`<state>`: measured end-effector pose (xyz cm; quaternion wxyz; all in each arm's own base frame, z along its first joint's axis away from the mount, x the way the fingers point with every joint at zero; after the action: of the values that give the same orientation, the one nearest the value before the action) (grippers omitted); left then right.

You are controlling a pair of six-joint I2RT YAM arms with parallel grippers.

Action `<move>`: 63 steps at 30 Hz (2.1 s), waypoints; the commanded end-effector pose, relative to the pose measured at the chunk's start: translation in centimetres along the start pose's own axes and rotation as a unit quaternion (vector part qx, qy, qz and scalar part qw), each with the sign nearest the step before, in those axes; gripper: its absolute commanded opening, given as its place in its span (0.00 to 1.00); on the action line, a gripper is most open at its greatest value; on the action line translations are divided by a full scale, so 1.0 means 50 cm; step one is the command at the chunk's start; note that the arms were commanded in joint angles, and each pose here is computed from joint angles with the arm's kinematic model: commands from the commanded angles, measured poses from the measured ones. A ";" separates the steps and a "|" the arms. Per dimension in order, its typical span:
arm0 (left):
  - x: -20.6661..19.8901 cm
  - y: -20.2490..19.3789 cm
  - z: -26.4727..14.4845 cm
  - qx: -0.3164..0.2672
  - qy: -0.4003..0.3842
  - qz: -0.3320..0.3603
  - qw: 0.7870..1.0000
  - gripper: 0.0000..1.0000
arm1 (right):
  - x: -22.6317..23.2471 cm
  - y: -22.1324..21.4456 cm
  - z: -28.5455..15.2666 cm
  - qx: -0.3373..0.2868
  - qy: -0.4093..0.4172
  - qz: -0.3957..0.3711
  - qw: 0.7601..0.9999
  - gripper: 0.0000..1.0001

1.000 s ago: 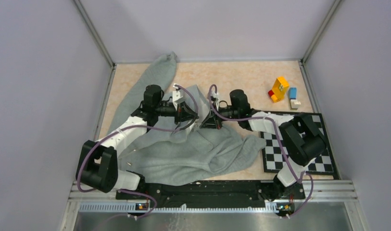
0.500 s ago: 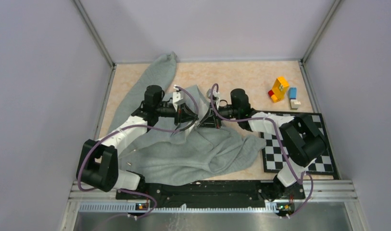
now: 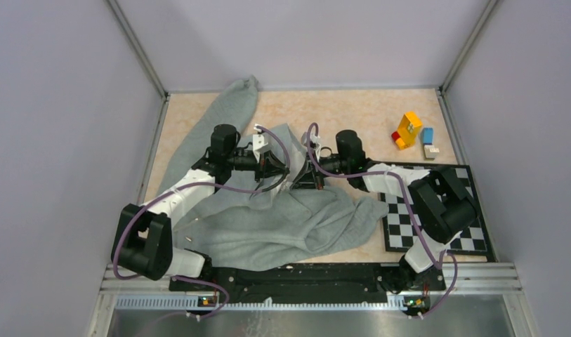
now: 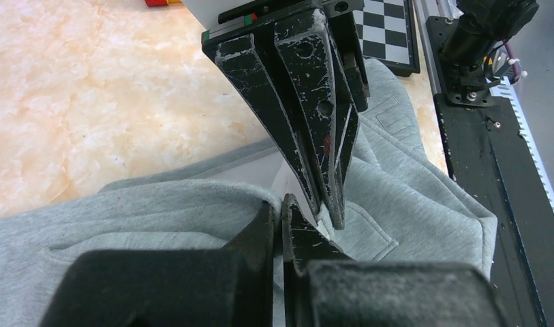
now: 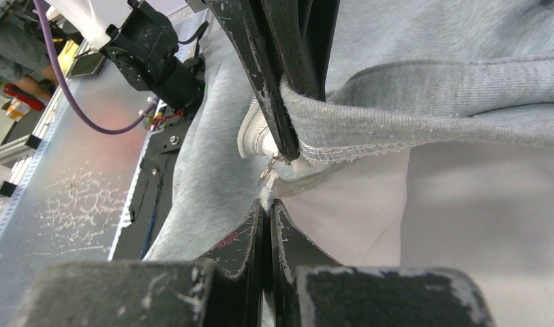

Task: Zip up the jacket

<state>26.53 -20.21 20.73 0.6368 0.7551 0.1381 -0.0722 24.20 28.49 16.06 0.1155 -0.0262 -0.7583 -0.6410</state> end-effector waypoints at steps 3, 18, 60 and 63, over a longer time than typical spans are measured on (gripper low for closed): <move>-0.012 0.040 -0.004 -0.018 -0.018 0.043 0.999 0.00 | -0.002 0.047 0.004 -0.024 -0.002 -0.043 0.999 0.00; -0.013 0.038 -0.002 -0.016 -0.029 0.036 0.999 0.00 | -0.009 0.043 0.012 -0.025 0.013 -0.024 0.999 0.00; -0.010 0.040 -0.008 -0.030 0.013 0.037 0.999 0.00 | -0.022 0.061 -0.013 -0.147 -0.030 0.041 0.988 0.00; -0.006 0.039 -0.006 -0.029 0.018 0.033 0.999 0.00 | -0.018 0.067 -0.026 -0.175 -0.044 0.041 0.983 0.00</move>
<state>26.96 -20.07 21.43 0.6435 0.7499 0.1444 -0.0525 25.36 28.45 17.03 0.1424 -0.1163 -0.6827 -0.7072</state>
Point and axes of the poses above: each gripper's point midway between its finger pads, its own z axis out along the fingers, its own x axis along the line the jaws close on, y = z × x, the point moved 6 cm from there along -z, back along the fingers, and after that the axes turned 13 degrees about -z, right-handed, at the moved point
